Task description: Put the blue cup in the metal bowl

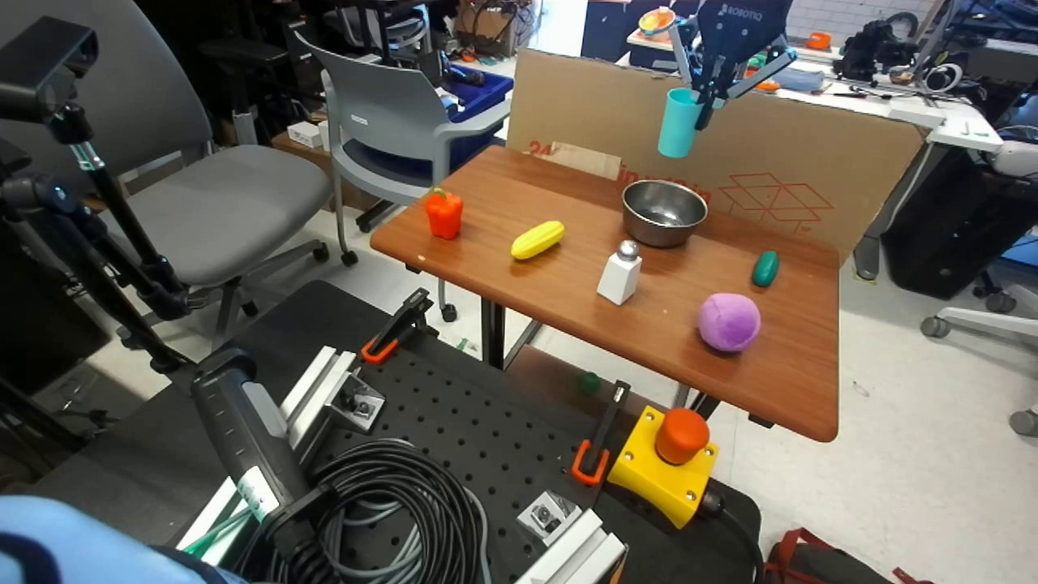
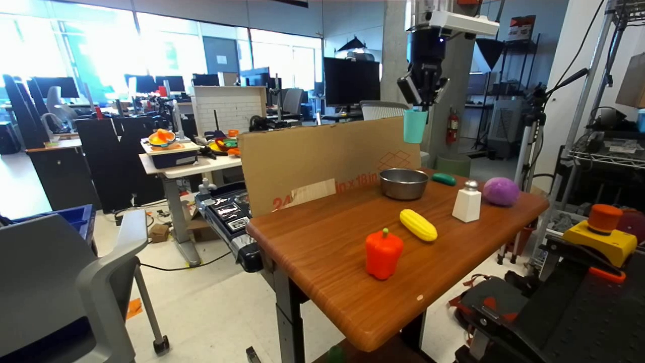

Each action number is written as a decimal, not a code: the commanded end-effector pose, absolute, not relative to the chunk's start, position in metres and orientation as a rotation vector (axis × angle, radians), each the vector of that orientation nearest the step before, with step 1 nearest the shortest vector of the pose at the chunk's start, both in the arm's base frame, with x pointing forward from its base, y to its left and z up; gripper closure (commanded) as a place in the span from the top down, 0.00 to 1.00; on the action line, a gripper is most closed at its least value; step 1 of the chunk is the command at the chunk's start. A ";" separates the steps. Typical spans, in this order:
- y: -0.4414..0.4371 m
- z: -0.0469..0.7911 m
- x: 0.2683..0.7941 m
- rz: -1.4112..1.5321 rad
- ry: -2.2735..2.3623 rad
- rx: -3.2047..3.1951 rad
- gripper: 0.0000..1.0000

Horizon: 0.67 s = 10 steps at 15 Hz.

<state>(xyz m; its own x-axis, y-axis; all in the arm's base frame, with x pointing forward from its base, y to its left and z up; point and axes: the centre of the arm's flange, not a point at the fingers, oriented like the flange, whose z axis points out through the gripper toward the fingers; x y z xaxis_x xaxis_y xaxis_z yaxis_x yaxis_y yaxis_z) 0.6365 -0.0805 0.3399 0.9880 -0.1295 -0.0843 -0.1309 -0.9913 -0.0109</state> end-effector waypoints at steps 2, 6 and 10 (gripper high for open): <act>-0.101 0.318 0.633 0.201 0.238 -3.098 0.01; -0.092 0.292 0.640 0.245 0.223 -3.094 0.01; -0.088 0.271 0.648 0.281 0.217 -3.101 0.01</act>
